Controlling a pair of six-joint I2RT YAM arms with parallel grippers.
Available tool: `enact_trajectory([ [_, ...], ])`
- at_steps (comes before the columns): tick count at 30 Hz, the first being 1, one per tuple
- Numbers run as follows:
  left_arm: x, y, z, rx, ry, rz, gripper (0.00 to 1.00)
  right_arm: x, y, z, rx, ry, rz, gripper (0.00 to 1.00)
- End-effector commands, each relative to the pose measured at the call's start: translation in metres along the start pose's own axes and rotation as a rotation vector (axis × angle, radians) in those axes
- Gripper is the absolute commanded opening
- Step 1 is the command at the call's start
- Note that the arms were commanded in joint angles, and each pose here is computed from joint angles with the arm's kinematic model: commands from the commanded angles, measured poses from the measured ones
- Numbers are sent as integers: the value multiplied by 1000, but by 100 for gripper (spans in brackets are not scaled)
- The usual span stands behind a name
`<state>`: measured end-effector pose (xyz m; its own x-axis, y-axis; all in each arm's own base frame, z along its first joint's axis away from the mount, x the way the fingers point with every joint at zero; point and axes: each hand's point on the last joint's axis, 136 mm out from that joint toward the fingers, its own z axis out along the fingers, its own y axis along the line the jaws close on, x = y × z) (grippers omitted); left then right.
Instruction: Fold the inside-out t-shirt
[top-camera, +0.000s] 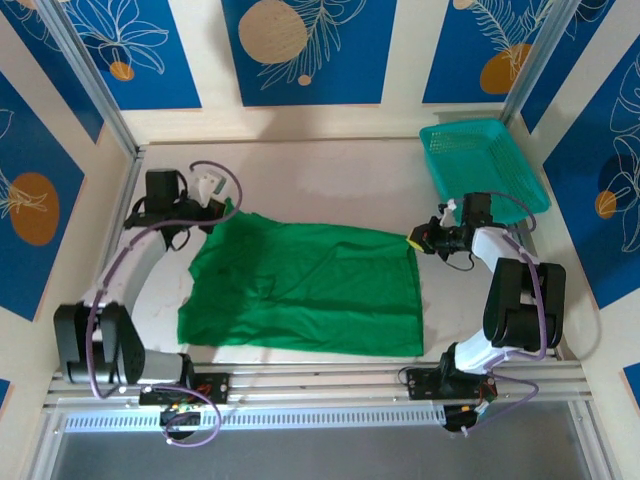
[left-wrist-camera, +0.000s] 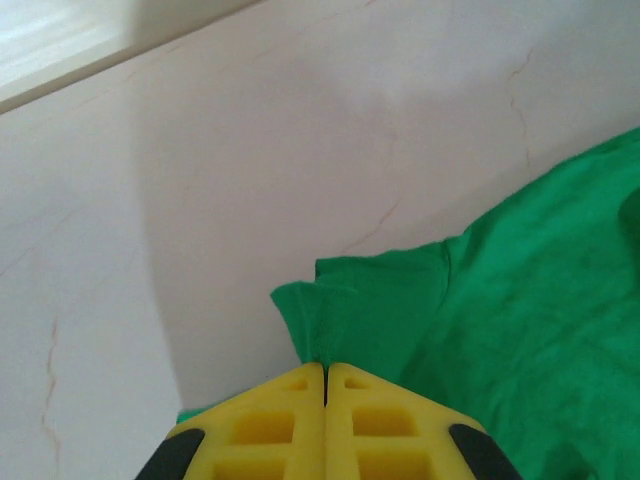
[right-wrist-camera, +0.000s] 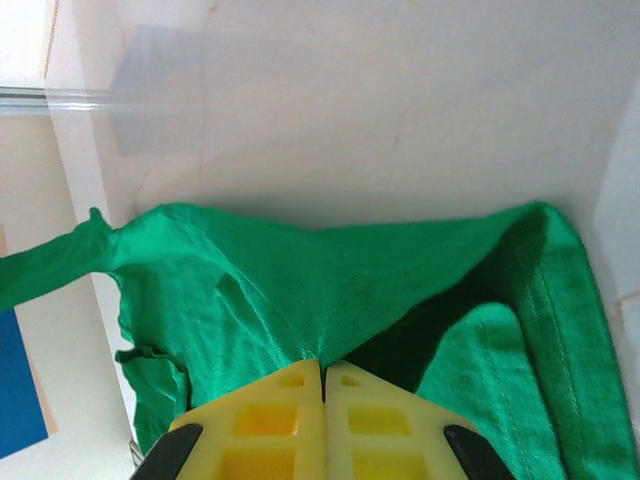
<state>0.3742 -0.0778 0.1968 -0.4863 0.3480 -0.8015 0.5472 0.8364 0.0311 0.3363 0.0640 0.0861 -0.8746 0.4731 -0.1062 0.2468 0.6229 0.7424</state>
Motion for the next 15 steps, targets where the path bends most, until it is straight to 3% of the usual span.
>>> enact_trajectory([
  [1,8,1,-22,-87,-34,10,0,10,-7,-3,6,0,45,0],
  [8,51,-2,-50,-224,3,1,0,22,-21,-15,34,-39,74,0],
  [15,52,1,-97,-402,-123,-54,0,34,-35,-29,71,-91,107,0],
])
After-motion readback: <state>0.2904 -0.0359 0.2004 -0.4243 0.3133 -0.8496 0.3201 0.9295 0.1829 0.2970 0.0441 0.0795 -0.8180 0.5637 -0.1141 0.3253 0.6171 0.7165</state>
